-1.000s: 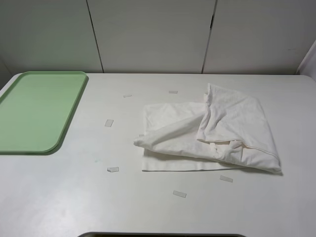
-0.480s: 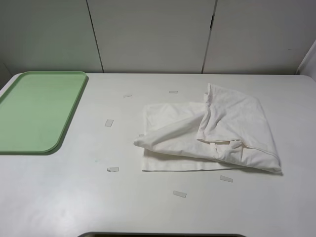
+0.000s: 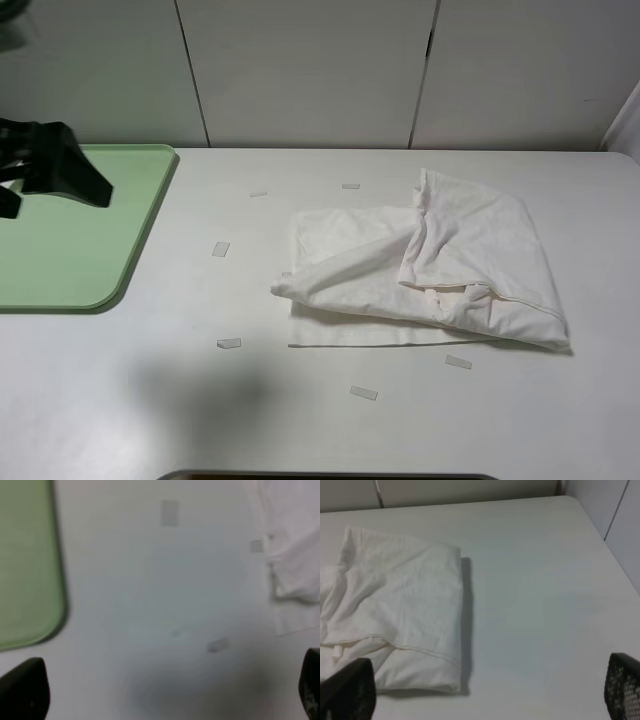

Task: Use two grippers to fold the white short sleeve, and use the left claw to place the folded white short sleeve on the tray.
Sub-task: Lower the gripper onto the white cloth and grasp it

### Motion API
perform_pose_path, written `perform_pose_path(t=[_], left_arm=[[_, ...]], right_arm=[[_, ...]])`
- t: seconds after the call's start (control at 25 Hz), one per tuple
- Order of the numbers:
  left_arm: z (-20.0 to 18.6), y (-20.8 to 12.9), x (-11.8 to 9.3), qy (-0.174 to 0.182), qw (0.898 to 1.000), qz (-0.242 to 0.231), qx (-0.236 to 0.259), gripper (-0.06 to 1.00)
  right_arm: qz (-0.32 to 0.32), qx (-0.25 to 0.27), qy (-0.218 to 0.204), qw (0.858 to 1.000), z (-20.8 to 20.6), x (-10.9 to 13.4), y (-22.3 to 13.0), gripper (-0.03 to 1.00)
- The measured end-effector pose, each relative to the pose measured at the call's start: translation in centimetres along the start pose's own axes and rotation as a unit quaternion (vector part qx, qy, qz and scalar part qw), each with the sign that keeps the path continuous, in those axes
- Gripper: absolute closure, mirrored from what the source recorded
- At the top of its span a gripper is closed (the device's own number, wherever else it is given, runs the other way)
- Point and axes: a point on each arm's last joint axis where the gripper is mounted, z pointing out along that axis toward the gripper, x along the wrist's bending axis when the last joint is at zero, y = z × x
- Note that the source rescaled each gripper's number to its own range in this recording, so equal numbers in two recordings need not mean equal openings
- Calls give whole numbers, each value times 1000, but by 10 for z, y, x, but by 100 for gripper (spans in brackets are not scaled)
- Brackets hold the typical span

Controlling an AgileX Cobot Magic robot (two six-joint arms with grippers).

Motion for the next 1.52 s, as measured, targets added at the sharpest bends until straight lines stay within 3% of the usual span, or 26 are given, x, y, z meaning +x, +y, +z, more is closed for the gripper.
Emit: perform_pose_path(t=[0.24, 0.56, 1.08, 1.52], left_arm=[[59, 15, -25, -44, 999, 0, 24, -5], [119, 12, -53, -65, 996, -8, 55, -5], [192, -4, -86, -64, 993, -59, 75, -5], [234, 4, -115, -71, 993, -42, 89, -6]], right_arm=[[0, 0, 0, 1000, 0, 0, 0, -3], [0, 0, 0, 1000, 0, 0, 0, -3], [0, 0, 0, 1000, 0, 0, 0, -3], [0, 0, 0, 1000, 0, 0, 0, -3]])
